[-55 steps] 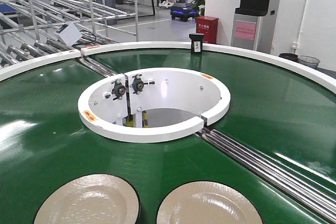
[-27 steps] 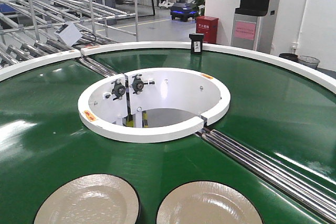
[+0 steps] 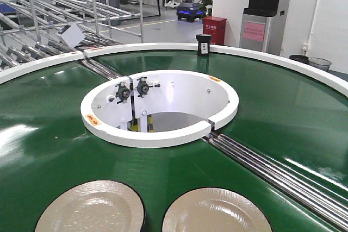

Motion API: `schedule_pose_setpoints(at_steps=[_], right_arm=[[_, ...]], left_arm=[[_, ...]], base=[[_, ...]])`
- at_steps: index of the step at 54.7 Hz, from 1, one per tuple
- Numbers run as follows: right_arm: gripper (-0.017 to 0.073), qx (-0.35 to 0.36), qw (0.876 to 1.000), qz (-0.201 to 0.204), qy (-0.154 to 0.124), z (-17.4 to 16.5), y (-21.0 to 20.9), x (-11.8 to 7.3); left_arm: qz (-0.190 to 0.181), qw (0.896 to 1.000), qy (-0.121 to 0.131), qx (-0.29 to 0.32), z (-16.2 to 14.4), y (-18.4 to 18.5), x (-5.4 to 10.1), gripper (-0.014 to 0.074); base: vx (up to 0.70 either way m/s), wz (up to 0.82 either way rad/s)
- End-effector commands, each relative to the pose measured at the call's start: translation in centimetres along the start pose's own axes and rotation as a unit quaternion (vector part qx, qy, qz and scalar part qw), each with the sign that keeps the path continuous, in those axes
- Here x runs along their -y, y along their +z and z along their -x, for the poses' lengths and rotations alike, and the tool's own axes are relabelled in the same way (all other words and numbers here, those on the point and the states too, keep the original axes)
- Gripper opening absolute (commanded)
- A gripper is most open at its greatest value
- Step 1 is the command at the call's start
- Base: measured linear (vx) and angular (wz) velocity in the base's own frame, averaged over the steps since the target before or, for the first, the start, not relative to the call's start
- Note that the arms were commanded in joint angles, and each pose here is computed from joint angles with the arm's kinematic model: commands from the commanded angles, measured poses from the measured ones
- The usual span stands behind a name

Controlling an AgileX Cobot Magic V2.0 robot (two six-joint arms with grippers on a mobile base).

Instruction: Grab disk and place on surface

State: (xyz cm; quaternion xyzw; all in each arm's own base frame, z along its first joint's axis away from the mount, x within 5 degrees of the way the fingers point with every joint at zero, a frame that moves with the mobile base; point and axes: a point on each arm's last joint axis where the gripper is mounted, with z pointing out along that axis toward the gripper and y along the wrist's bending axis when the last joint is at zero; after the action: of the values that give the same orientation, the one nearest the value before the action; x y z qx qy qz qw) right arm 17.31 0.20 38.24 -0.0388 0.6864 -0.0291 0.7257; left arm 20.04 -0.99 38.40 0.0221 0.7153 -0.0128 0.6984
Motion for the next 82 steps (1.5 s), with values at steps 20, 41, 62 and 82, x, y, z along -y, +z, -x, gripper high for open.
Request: schedule_pose_setpoints(at_steps=[20, 41, 62, 82], right_arm=[[0.0552, 0.053, 0.998, 0.001, 0.027, 1.9, -0.6, 0.1], [0.0656, -0.039, 0.978, 0.0, 0.206, 0.1, 0.2, -0.2], [0.0542, -0.353, 0.89, 0.23, 0.173, -6.3, 4.1, -12.9], [0.0542, -0.397, 0.818, 0.338, 0.244, -2.9, 7.0, -11.8]], left_arm=[[-0.003, 0.999, -0.006, 0.05, 2.0, -0.4, 0.1, 0.0548], [-0.03, 0.984, -0.13, -0.115, -1.4, 0.8, 1.4, 0.0556], [-0.341, 0.867, -0.198, -0.305, -7.4, 4.2, 10.5, 0.0557], [-0.279, 0.882, -0.254, -0.284, -7.6, 6.1, 4.8, 0.0557]], base=[[0.0, 0.0], [0.0, 0.0], [0.0, 0.0], [0.0, 0.0]])
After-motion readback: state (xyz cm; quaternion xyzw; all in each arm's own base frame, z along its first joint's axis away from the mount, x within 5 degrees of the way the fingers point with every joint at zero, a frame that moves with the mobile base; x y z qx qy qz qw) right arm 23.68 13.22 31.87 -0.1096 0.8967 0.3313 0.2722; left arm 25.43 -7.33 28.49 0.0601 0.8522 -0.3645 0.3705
